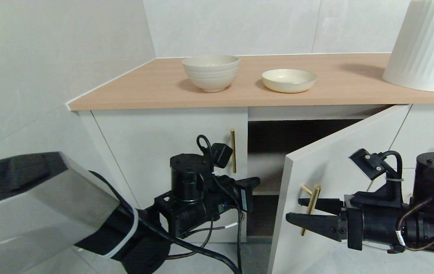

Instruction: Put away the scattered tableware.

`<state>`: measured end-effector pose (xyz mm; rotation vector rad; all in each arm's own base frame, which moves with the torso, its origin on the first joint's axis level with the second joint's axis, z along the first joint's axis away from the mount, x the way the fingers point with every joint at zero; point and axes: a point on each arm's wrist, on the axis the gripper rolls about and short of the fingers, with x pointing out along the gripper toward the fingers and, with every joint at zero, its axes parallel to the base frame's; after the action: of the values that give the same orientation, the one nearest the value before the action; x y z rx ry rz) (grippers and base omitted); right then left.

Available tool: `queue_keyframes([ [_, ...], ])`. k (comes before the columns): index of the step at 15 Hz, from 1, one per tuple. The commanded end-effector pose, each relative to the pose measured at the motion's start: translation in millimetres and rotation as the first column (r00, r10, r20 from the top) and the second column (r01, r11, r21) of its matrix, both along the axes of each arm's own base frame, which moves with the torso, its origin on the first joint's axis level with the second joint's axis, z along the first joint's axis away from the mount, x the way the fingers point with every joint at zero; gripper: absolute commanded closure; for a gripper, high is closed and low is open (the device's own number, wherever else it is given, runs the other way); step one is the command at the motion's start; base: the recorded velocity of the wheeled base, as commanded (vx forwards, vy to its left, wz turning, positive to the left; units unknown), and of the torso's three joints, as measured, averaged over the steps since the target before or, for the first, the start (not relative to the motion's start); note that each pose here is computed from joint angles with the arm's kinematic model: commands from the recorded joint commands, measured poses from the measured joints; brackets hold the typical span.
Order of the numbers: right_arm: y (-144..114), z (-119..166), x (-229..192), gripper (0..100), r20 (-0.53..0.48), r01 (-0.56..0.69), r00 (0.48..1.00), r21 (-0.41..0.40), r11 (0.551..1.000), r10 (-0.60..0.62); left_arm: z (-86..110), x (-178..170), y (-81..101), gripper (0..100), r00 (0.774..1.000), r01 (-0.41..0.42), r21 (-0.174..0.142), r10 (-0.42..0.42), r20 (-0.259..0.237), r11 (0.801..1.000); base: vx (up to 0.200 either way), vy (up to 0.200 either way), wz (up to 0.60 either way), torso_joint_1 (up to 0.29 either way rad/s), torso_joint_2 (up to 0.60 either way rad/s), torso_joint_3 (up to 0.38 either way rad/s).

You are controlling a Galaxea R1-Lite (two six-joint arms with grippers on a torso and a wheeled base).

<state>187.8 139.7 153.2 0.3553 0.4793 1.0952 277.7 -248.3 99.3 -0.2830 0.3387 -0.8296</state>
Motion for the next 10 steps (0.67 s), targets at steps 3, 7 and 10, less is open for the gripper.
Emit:
queue_keyframes([
  [3,-4,-1,3,0,0.005,0.023,1.000,-0.009,1.000,-0.023,-32.4,-2,-37.9,100,0.998,0.056,0.048,-0.057,0.022,0.997,0.000,0.000,0.00,0.000,0.00,0.000],
  [7,-22,0,15,0,0.031,0.110,0.993,-0.014,0.994,-0.110,-23.4,-7,-41.2,100,0.997,0.061,0.024,-0.063,0.053,0.998,0.000,0.000,0.00,0.000,0.00,0.000],
  [10,-36,-6,9,0,0.017,0.153,0.988,-0.029,0.988,-0.152,-15.5,-9,-42.0,100,0.995,0.070,0.008,-0.071,0.069,0.997,0.000,0.000,0.00,0.000,0.00,0.000],
])
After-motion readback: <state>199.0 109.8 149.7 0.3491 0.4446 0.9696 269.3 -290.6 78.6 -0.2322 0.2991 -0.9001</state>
